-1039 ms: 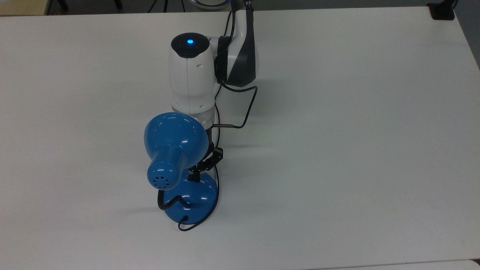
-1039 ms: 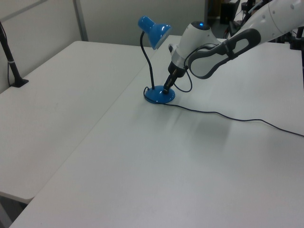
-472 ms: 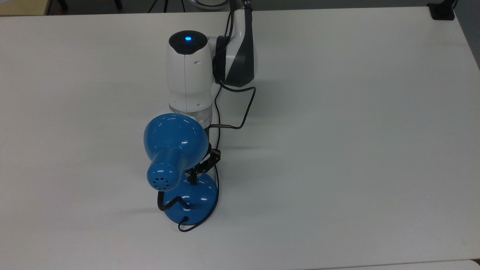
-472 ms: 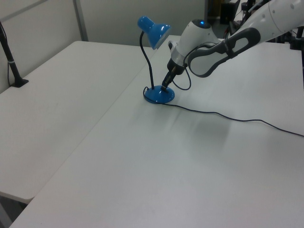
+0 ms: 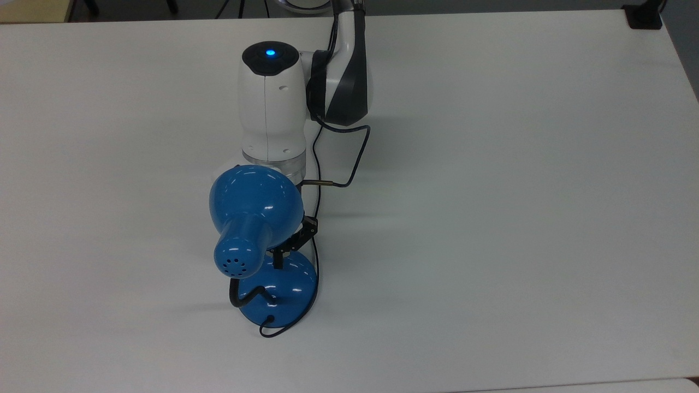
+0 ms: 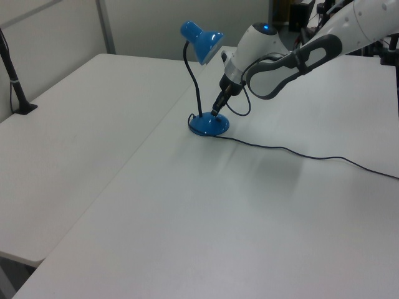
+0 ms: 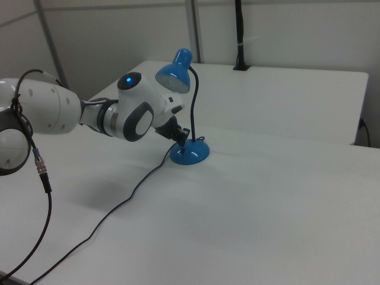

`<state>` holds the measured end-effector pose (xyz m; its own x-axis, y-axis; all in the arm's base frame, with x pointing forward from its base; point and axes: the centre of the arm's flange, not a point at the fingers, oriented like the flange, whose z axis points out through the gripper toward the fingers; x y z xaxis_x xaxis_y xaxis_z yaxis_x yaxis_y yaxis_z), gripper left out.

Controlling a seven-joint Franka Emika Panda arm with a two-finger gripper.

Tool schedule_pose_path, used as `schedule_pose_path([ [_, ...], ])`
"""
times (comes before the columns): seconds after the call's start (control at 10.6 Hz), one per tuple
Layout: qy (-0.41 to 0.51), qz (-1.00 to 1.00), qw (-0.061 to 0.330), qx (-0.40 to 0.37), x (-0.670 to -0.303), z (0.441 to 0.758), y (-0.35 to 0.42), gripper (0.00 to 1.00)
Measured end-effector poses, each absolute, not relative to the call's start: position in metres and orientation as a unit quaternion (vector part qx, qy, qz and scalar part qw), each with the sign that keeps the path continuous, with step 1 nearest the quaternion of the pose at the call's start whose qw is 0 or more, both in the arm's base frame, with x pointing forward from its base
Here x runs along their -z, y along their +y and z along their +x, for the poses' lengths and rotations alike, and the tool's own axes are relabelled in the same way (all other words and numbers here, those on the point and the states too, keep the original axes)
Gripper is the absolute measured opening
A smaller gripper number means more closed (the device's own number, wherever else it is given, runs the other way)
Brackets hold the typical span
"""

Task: Turn on the lamp
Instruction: 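Press down on the lamp base switch with the gripper fingertips, then hold the press on the switch until the lamp lights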

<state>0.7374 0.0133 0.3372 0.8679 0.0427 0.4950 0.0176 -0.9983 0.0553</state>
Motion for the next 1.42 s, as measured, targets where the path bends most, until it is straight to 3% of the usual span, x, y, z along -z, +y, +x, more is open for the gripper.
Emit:
schedule_pose_path([
  [1.42,0.023,0.968,0.028,-0.248,-0.324,0.734,0.014,0.0],
])
